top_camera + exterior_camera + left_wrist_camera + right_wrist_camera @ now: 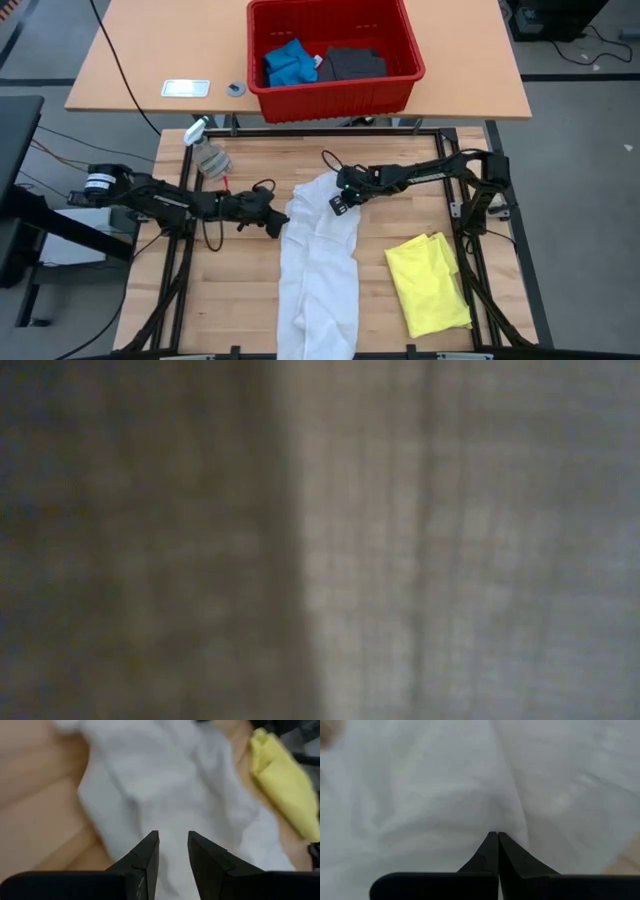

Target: Fold Laundry from Bin

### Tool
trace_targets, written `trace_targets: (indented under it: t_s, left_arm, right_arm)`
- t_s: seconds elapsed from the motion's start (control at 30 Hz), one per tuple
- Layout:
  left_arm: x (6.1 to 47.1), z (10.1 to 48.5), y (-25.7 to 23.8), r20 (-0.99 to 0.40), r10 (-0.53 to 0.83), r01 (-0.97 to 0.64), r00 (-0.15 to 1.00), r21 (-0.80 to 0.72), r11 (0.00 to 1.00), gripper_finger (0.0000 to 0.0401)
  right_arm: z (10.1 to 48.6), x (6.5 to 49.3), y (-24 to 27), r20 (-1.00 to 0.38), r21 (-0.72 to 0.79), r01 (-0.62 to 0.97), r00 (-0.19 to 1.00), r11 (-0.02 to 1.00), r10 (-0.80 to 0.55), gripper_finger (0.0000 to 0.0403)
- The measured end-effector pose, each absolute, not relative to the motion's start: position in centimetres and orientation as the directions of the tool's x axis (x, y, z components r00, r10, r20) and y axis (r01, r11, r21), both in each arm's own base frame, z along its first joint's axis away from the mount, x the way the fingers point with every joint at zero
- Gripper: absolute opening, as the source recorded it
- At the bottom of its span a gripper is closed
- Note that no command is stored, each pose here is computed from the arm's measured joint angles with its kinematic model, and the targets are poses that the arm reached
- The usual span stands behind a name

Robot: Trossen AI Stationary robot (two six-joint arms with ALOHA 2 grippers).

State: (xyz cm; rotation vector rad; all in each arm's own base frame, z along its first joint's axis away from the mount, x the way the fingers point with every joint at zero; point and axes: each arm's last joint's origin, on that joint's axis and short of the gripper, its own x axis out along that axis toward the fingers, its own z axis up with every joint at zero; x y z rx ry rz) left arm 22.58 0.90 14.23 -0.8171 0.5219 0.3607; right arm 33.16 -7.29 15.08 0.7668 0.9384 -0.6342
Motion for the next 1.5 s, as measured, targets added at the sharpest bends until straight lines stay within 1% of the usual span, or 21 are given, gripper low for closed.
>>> trace_targets:
  t_s: [0.17,0.27,0.33,0.43,0.5,0.6,0.73,0.8,0.9,1.0,1.1,1.2,1.27,1.5]
  left_arm:
    - [22.8,13.0,-0.2,-0.618,0.065,-0.523,0.784,-0.601,0.605,0.011]
    - [22.9,12.4,-1.0,-0.629,0.037,-0.526,0.776,-0.614,0.589,0.011]
    - [22.9,12.4,-1.4,-0.628,0.022,-0.517,0.778,-0.62,0.591,0.011]
    - [23.0,12.4,-1.8,-0.624,0.008,-0.51,0.781,-0.631,0.584,0.011]
    - [22.9,12.4,-1.8,-0.624,0.007,-0.515,0.781,-0.638,0.572,0.011]
    - [22.9,12.4,-1.8,-0.624,0.007,-0.524,0.781,-0.65,0.55,0.011]
    - [23.0,12.4,-1.7,-0.619,0.04,-0.548,0.784,-0.662,0.512,0.0109]
    - [23.1,12.6,-1.8,-0.598,0.04,-0.534,0.801,-0.683,0.497,0.0109]
    - [23.4,13.0,-1.8,-0.559,0.037,-0.506,0.828,-0.719,0.476,0.0109]
    - [23.4,13.4,-1.9,-0.534,0.031,-0.483,0.845,-0.736,0.475,0.0109]
    - [23.5,13.8,-1.9,-0.521,0.03,-0.472,0.853,-0.745,0.472,0.0109]
    - [23.3,14.1,-2.0,-0.512,0.026,-0.464,0.859,-0.755,0.464,0.0109]
    - [23.2,14.4,-2.2,-0.5,0.016,-0.449,0.866,-0.762,0.468,0.0109]
    - [23.3,15.1,-3.2,-0.442,-0.024,-0.379,0.897,-0.795,0.473,0.0109]
  right_arm:
    - [15.3,31.4,-6.7,-0.938,0.148,0.802,0.3,0.579,-0.174,0.0002]
    - [16.5,30.5,-6.1,-0.943,0.083,0.793,0.258,0.603,-0.21,0.0002]
    - [17.6,30.1,-5.8,-0.936,0.088,0.776,0.279,0.624,-0.215,0.0003]
    - [19.4,29.7,-5.6,-0.916,0.134,0.744,0.345,0.654,-0.205,0.0008]
    - [20.3,29.3,-5.8,-0.905,0.159,0.745,0.372,0.648,-0.206,0.0013]
    - [20.6,29.0,-7.1,-0.898,0.174,0.774,0.378,0.609,-0.224,0.002]
    - [18.9,29.4,-9.9,-0.905,0.203,0.808,0.371,0.552,-0.209,0.0014]
    - [17.8,29.7,-11.0,-0.91,0.226,0.817,0.371,0.53,-0.184,0.0007]
    - [16.5,30.0,-12.0,-0.916,0.253,0.827,0.372,0.502,-0.152,0.0006]
    - [15.2,29.7,-12.3,-0.946,0.202,0.845,0.3,0.495,-0.126,0.0006]
    - [14.1,29.0,-12.4,-0.975,0.13,0.847,0.203,0.515,-0.089,0.0004]
    - [14.2,28.5,-12.2,-0.984,0.093,0.846,0.158,0.526,-0.079,0.0004]
    - [15.0,28.5,-11.8,-0.98,0.101,0.836,0.177,0.54,-0.091,0.0004]
    - [20.2,28.9,-10.0,-0.888,0.25,0.77,0.424,0.586,-0.177,0.0005]
